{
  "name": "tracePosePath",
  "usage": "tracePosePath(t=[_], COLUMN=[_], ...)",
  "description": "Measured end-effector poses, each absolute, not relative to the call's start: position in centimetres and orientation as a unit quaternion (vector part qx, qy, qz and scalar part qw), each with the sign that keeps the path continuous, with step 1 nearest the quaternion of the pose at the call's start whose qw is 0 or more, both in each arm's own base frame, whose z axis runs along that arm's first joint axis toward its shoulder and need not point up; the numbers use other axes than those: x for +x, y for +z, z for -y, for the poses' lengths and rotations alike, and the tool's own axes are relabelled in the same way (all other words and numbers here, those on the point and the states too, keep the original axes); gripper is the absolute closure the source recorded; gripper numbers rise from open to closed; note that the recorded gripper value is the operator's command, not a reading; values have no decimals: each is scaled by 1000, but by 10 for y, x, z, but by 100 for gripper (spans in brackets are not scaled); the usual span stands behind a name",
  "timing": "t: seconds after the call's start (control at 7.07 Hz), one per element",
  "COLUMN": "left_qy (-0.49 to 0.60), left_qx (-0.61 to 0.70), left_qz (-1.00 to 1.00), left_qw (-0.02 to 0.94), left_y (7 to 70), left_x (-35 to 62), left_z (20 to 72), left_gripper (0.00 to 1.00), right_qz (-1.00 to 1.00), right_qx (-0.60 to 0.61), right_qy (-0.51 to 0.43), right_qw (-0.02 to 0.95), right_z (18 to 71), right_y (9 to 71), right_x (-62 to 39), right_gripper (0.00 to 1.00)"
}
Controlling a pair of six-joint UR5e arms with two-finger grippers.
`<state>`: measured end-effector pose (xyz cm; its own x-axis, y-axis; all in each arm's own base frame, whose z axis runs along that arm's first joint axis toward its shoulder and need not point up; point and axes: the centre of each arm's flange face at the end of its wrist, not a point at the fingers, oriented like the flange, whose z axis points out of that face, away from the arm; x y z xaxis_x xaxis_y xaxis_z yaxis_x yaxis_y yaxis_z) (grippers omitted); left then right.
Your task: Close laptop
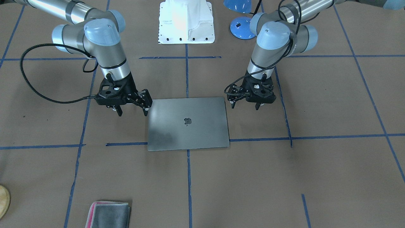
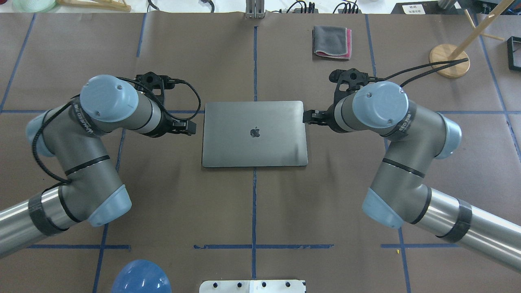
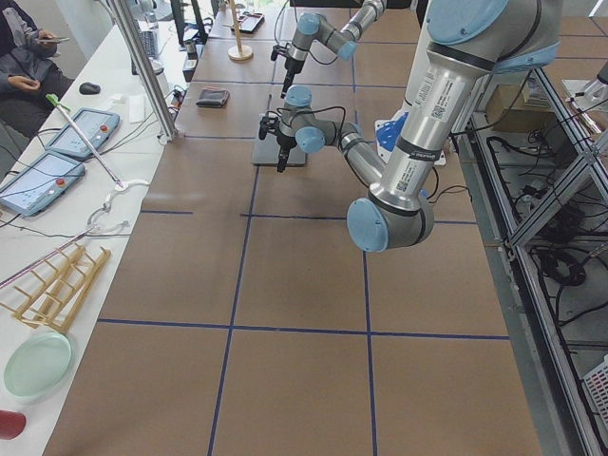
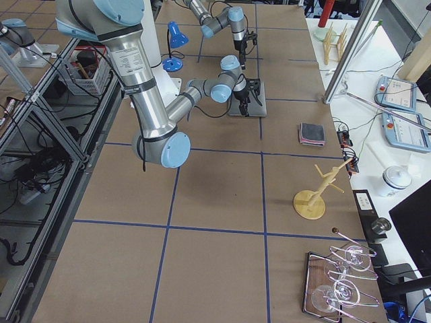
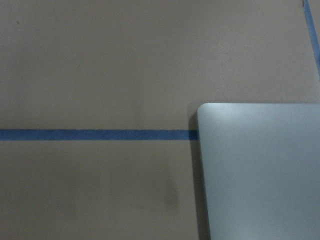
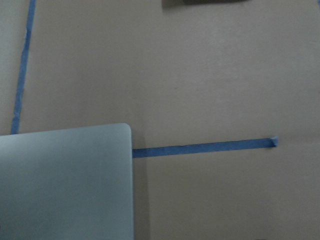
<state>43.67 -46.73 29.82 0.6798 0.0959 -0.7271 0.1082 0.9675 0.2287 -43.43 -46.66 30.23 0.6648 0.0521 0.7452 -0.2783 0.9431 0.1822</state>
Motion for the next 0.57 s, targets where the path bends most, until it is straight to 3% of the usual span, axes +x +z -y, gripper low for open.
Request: tracePosePath(t=[0.28, 0.57], left_qy=[50, 112], left_qx=[106, 84], left_qz=[-364, -356], left_qw=[924, 924], left_y=[323, 397], left_x=[352, 231], left_z=[471, 490], left_gripper=[1, 1], right_qz=[367, 355], right_qx=[124, 106], right_qy=[27, -33], right_qw=[922, 928], right_z=[465, 477], right_y=[319, 368], right_x=[-355, -256], right_gripper=[1, 1])
